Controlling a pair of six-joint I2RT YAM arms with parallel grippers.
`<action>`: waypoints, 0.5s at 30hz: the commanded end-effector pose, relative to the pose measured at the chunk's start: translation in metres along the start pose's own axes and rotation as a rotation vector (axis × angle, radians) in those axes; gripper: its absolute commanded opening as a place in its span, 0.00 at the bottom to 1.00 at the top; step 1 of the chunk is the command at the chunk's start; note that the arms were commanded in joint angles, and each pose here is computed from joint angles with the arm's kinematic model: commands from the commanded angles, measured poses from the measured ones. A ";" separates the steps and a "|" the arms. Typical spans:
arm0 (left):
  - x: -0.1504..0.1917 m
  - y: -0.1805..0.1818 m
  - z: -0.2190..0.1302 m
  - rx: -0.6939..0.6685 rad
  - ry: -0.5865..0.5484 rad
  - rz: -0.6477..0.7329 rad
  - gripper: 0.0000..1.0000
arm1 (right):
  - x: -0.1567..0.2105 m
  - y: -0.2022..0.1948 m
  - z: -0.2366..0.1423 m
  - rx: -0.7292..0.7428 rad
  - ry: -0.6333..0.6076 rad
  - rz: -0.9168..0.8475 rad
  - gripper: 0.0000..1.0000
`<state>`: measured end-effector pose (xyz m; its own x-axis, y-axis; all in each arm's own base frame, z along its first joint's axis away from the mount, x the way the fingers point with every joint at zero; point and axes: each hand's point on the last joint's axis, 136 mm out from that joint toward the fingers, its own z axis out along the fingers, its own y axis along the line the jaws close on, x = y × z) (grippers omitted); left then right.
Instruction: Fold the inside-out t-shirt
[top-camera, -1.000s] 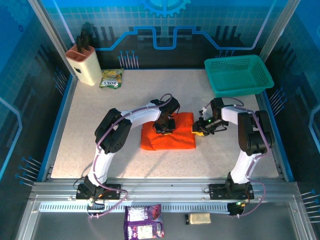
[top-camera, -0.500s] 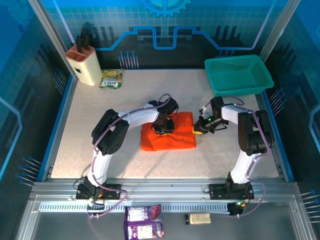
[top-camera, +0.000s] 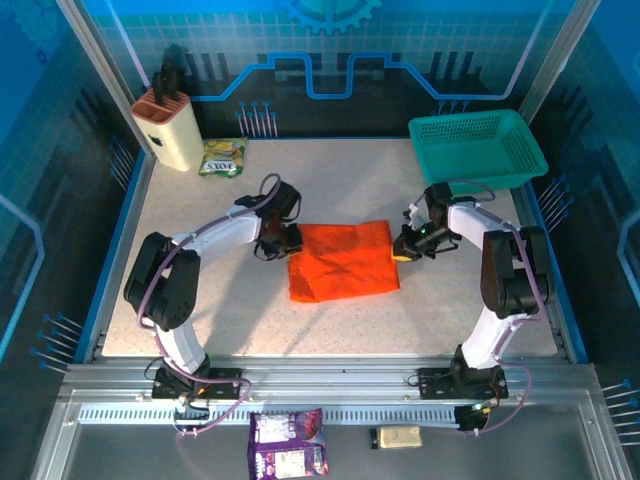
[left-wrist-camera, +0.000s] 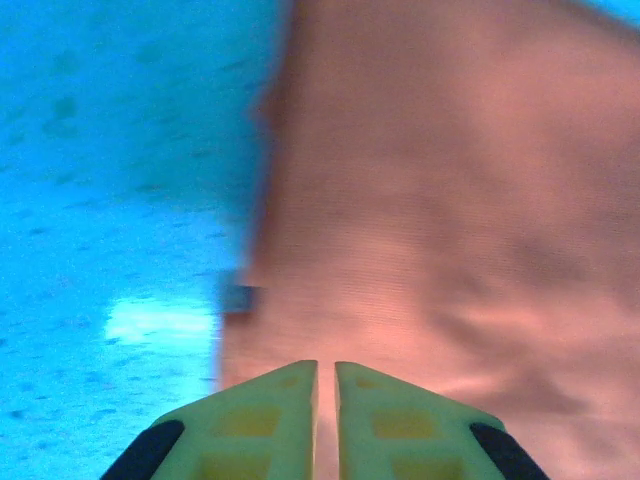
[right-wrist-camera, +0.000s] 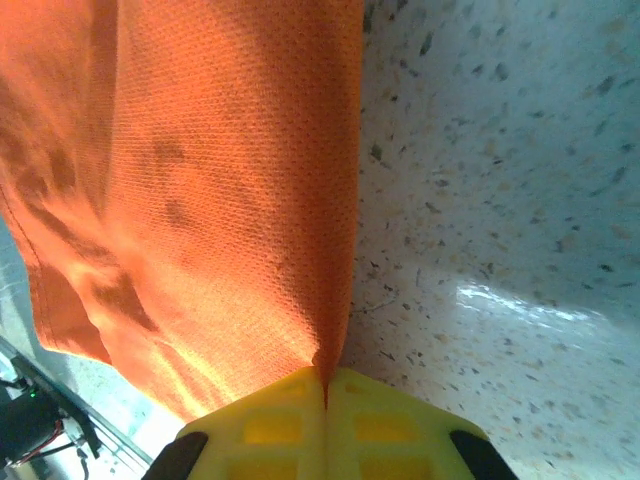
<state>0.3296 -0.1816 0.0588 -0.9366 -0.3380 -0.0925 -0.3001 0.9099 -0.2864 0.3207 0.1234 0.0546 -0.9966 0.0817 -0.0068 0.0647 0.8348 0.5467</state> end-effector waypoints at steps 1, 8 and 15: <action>0.017 0.023 0.008 0.000 0.069 -0.017 0.11 | 0.000 -0.006 -0.019 0.070 -0.011 -0.002 0.00; 0.032 0.023 0.031 0.071 0.147 -0.059 0.06 | 0.001 -0.012 -0.029 0.147 -0.012 -0.009 0.00; 0.029 0.004 0.034 0.157 0.155 -0.073 0.05 | 0.003 -0.013 -0.040 0.232 -0.015 -0.033 0.00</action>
<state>0.3061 -0.1825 0.0237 -0.9345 -0.3532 0.0436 -0.3431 0.8615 -0.3742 0.3165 0.0963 0.0657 -0.9967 0.0807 -0.0098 0.0706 0.9194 0.3869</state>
